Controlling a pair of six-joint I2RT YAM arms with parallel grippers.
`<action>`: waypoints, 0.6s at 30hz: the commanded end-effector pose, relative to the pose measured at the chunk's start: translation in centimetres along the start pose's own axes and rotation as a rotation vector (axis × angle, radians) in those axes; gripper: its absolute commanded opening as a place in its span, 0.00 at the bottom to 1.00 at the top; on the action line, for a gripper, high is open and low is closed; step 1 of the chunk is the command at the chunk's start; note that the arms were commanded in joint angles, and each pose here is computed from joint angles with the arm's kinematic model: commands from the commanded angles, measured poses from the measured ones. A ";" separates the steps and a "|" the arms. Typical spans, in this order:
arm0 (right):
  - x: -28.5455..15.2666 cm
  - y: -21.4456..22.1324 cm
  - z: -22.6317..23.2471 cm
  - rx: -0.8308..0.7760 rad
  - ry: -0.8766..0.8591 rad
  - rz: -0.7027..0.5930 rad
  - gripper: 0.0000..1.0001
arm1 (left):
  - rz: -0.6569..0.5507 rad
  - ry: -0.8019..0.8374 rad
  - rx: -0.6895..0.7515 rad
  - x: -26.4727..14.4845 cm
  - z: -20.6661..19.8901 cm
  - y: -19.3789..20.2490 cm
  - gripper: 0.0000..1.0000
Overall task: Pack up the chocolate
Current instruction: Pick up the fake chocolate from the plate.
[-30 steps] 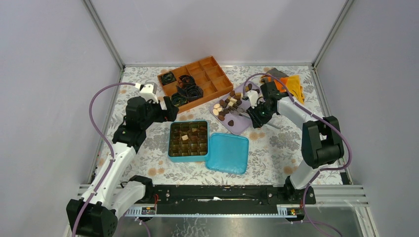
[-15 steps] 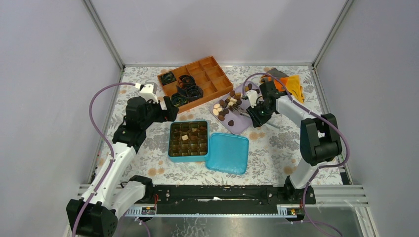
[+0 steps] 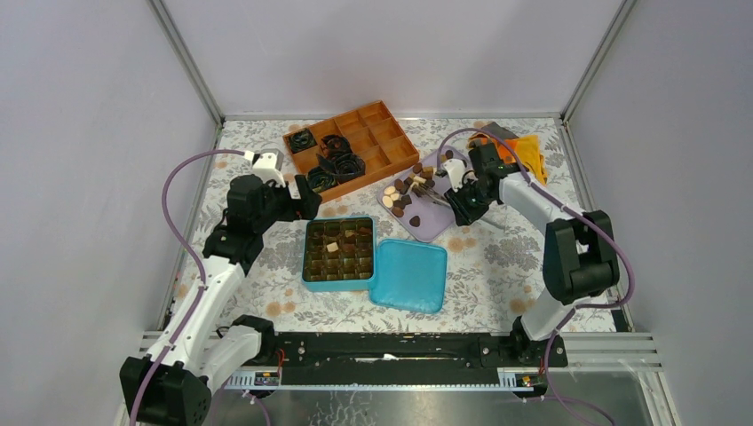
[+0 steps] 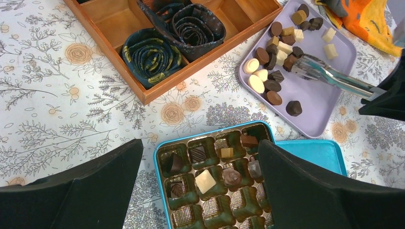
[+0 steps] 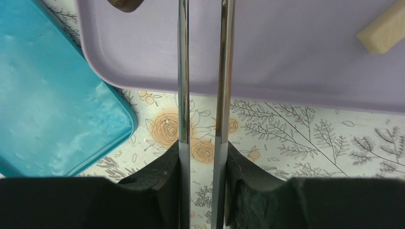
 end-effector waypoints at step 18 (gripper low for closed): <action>-10.1 -1.3 8.4 -0.390 -0.293 -0.264 0.00 | -0.019 -0.043 0.036 -0.7 0.8 -0.3 0.99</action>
Point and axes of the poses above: each gripper's point midway between its finger pads, its own x axis out along the fingers, its own z axis along the line the jaws close on, y = z × x, the point moved 1 cm from there along -x, back along the fingers, and after that the axes turned 14 degrees about x, right-handed, at the moved point
